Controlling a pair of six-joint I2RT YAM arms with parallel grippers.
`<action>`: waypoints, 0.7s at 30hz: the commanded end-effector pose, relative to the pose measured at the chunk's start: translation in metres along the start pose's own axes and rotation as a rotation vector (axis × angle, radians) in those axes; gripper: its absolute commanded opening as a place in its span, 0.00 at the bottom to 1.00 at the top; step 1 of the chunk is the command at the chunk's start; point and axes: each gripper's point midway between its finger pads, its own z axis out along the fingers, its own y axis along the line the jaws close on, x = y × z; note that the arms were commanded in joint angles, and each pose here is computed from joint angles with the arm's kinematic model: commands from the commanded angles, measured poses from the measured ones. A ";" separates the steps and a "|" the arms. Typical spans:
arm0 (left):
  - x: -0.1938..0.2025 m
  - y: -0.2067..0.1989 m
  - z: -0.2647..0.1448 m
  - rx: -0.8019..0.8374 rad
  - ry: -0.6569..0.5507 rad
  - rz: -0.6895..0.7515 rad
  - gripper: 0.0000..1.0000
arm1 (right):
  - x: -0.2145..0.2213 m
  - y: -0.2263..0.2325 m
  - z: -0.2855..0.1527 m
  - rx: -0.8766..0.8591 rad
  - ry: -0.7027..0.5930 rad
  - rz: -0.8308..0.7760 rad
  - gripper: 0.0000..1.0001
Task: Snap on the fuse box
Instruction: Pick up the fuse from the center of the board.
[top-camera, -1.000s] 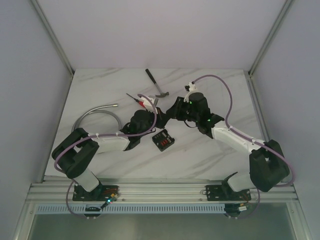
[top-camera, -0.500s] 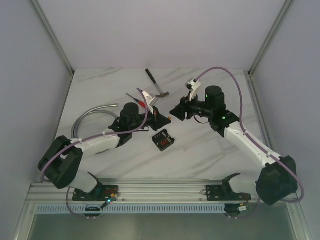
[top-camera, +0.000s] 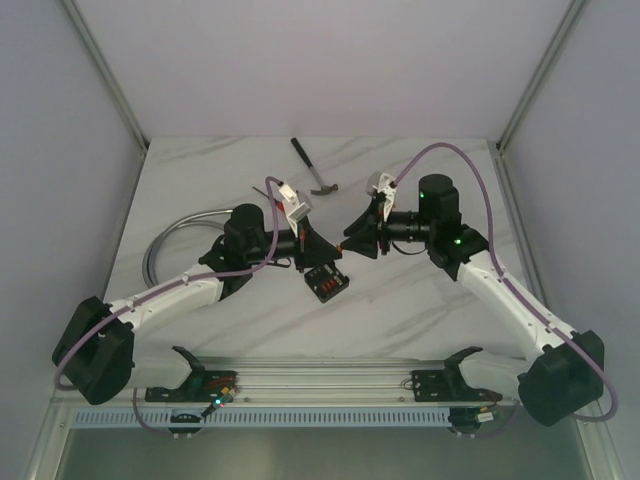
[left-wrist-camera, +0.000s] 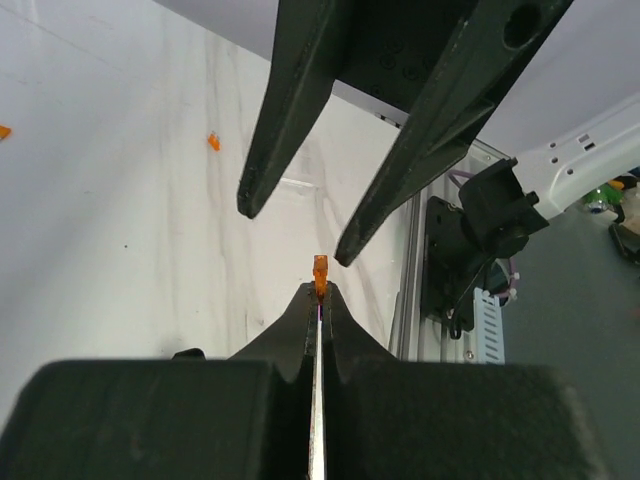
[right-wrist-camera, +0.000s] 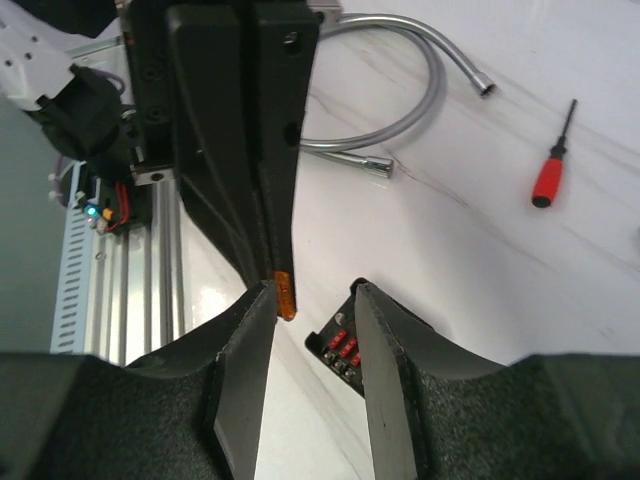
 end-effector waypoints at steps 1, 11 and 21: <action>-0.006 -0.012 -0.002 0.065 -0.011 0.035 0.00 | -0.016 0.021 -0.003 -0.117 -0.034 -0.071 0.44; -0.008 -0.018 -0.001 0.096 -0.019 0.033 0.00 | -0.013 0.029 -0.002 -0.188 -0.029 -0.063 0.35; -0.009 -0.023 0.000 0.126 -0.025 0.034 0.00 | -0.009 0.030 0.001 -0.219 -0.023 -0.046 0.18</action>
